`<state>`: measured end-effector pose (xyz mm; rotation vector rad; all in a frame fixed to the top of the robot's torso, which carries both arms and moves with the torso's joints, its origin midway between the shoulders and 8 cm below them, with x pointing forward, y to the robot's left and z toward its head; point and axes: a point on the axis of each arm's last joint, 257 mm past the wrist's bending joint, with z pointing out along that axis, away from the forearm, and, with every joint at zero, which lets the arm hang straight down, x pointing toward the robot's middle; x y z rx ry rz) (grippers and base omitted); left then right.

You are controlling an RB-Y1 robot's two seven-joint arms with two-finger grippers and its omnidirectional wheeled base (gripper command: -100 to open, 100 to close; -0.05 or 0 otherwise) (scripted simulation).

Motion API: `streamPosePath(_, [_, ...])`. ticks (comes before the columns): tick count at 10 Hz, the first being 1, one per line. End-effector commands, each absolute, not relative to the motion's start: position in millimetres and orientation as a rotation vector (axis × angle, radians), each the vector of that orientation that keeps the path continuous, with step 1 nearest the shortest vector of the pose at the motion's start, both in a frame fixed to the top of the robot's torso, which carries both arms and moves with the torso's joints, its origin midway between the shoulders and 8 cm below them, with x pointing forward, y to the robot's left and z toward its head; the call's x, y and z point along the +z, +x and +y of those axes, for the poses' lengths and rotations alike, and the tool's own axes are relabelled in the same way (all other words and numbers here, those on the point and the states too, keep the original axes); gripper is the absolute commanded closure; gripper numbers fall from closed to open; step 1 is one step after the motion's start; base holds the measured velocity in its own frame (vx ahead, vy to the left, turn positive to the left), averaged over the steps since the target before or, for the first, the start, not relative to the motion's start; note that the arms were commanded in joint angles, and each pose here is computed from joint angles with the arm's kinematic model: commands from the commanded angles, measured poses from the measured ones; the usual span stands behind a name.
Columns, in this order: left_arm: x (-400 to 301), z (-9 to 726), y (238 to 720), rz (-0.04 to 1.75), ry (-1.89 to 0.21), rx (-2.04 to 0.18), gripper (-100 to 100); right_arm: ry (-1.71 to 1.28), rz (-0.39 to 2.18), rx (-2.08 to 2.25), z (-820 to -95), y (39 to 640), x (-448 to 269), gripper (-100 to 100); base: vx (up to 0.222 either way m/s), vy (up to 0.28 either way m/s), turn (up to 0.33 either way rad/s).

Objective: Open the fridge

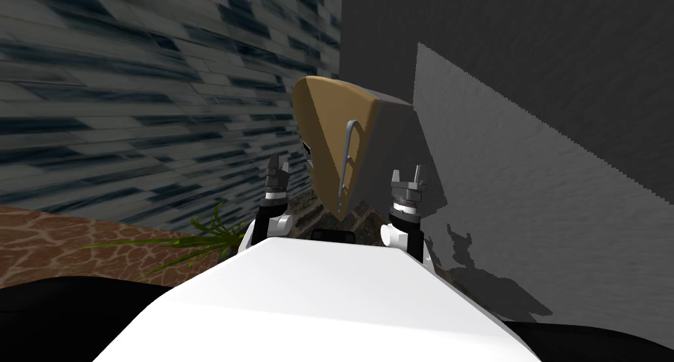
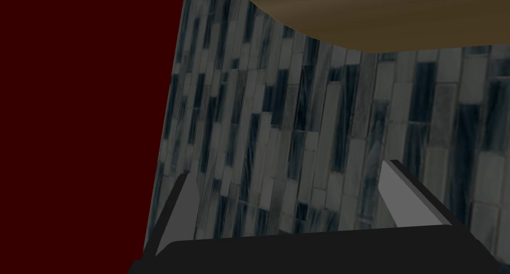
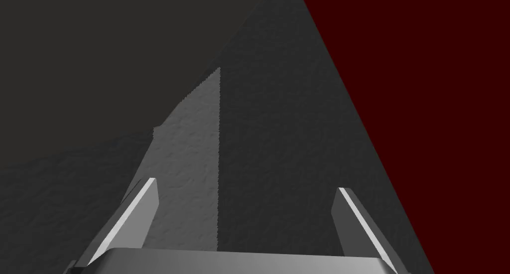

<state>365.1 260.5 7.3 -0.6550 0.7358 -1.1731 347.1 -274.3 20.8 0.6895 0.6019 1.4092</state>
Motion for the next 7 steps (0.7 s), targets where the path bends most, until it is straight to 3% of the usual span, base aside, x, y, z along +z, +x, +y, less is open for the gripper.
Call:
streamPosePath(1, [7.3,260.5,365.1,0.736,-0.655,-1.173,0,0.689,0.602,1.409,-274.3,347.1,20.8,0,0.0,0.0,0.0])
streamPosePath(7, [7.5,260.5,365.1,0.735,-0.655,-1.173,0,0.689,0.602,1.409,-274.3,347.1,21.0,0,0.0,0.0,0.0])
